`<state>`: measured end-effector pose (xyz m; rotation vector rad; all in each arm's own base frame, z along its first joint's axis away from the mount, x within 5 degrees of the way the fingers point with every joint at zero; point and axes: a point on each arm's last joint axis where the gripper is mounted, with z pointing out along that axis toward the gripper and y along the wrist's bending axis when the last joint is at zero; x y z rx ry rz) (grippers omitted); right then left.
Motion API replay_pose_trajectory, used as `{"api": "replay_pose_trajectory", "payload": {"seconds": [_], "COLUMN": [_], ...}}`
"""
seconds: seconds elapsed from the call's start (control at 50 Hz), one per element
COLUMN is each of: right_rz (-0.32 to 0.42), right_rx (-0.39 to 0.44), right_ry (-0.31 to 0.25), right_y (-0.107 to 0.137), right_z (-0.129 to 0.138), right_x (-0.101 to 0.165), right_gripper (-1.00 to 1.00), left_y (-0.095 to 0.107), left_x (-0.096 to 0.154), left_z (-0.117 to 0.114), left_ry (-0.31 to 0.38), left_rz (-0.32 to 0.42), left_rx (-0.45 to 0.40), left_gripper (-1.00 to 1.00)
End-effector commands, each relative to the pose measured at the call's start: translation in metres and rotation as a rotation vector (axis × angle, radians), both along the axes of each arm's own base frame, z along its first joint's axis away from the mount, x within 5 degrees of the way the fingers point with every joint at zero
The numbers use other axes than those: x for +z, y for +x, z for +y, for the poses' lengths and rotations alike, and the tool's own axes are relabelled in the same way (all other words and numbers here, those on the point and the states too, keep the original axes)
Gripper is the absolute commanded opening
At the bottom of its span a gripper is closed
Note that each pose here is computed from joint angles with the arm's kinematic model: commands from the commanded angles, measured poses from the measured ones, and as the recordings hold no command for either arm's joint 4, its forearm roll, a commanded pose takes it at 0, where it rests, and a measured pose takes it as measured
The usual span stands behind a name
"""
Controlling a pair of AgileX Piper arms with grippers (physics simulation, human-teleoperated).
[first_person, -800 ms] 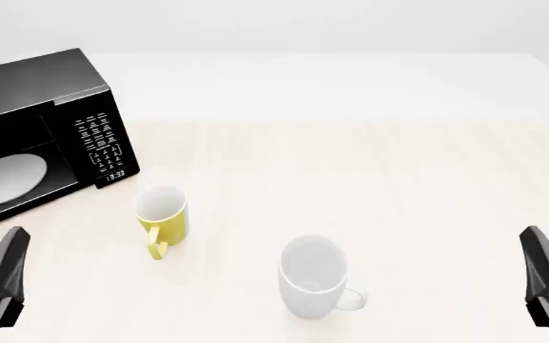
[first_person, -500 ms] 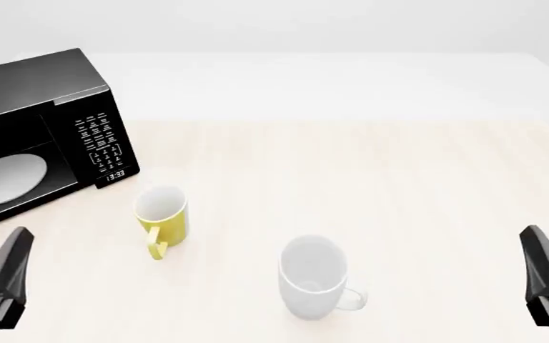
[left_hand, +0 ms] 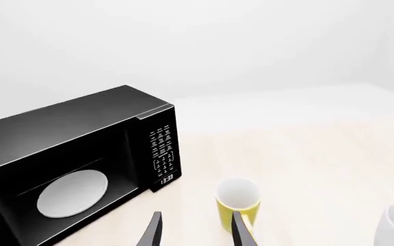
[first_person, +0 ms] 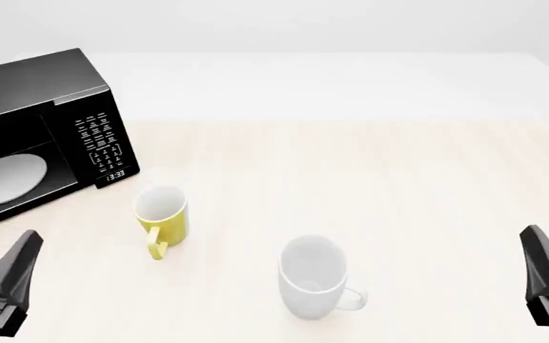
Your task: Put the yellow and white mug in the microwave and close it.
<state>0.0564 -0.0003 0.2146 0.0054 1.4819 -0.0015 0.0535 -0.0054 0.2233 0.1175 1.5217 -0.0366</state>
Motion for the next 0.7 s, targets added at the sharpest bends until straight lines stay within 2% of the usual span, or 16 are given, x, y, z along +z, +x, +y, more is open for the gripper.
{"api": "replay_pose_trajectory", "payload": {"seconds": [0.02, 0.14, 0.16, 0.22, 0.26, 0.46, 0.52, 0.56, 0.7], "right_rz": [0.0, 0.0, 0.0, 0.0, 0.0, 0.0, 0.0, 0.0, 0.0], "right_rx": [0.0, 0.0, 0.0, 0.0, 0.0, 0.0, 0.0, 0.0, 0.0], "right_ry": [0.0, 0.0, 0.0, 0.0, 0.0, 0.0, 0.0, 0.0, 0.0], "right_y": [0.0, 0.0, 0.0, 0.0, 0.0, 0.0, 0.0, 0.0, 0.0], "right_z": [0.0, 0.0, 0.0, 0.0, 0.0, 0.0, 0.0, 0.0, 0.0], "right_x": [0.0, 0.0, 0.0, 0.0, 0.0, 0.0, 0.0, 0.0, 0.0], "right_gripper": [1.0, 1.0, 1.0, 1.0, 1.0, 1.0, 1.0, 1.0, 1.0], "left_y": [-0.002, -0.003, -0.002, -0.001, 0.004, 0.016, 0.031, 0.031, 0.042], "left_x": [0.005, 0.007, 0.002, 0.001, 0.001, 0.003, -0.003, -0.003, -0.001], "left_z": [-0.001, -0.002, -0.002, -0.002, -0.003, -0.007, -0.009, -0.01, -0.012], "left_ry": [0.0, -0.001, -0.009, -0.002, -0.031, -0.05, -0.093, -0.065, -0.084], "left_rz": [0.033, 0.044, 0.08, 0.089, 0.128, 0.175, 0.24, 0.221, 0.247], "left_rx": [-0.032, -0.053, -0.041, -0.04, -0.047, -0.072, -0.059, -0.069, -0.075], "left_gripper": [1.0, 1.0, 1.0, 1.0, 1.0, 1.0, 1.0, 1.0, 1.0]}}
